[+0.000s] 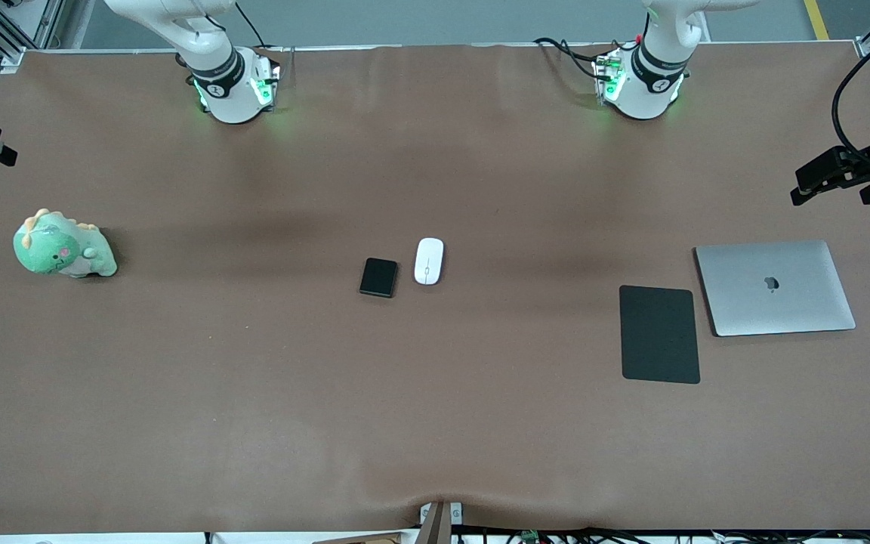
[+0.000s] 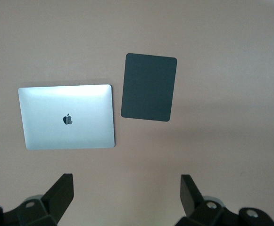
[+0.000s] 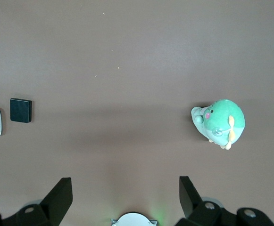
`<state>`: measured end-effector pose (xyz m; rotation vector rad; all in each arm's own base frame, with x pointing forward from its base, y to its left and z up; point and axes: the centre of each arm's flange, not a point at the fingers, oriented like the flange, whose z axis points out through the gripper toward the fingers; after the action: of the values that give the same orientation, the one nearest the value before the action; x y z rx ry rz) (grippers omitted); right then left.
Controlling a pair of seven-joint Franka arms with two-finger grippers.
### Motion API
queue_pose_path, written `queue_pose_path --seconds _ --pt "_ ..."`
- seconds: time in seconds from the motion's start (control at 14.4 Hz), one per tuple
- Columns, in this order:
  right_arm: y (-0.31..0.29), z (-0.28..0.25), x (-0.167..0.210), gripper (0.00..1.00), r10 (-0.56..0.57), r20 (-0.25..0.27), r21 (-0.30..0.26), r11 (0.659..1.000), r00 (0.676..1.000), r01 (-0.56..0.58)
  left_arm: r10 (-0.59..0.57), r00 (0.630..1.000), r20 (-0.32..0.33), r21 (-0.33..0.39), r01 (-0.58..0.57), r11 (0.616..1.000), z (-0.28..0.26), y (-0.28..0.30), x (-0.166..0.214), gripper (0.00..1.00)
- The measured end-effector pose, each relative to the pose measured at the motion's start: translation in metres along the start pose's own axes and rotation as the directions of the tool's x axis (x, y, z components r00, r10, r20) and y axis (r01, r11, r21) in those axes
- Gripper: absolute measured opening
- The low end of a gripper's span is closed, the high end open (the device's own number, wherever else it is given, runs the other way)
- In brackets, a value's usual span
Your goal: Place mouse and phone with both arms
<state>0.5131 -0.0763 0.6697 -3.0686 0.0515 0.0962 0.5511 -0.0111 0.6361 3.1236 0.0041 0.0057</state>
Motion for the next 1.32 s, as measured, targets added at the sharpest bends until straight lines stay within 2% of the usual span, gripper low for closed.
queue_pose_path --seconds 0.7,0.98,1.32 --pt "-0.005 -0.001 0.0 1.0 -0.009 -0.003 -0.001 1.0 1.0 0.009 0.027 0.999 0.034 0.0 -0.027 1.0 0.014 0.015 0.004 1.0" --pt "-0.008 -0.001 0.001 1.0 -0.016 -0.003 -0.001 1.0 1.0 0.016 0.029 0.997 0.066 0.0 -0.029 1.0 0.039 0.056 0.014 1.0" --pt "-0.009 0.002 0.003 1.0 -0.017 0.001 -0.002 1.0 1.0 0.017 -0.031 0.999 0.04 -0.016 0.031 0.999 0.059 0.148 0.016 1.0"
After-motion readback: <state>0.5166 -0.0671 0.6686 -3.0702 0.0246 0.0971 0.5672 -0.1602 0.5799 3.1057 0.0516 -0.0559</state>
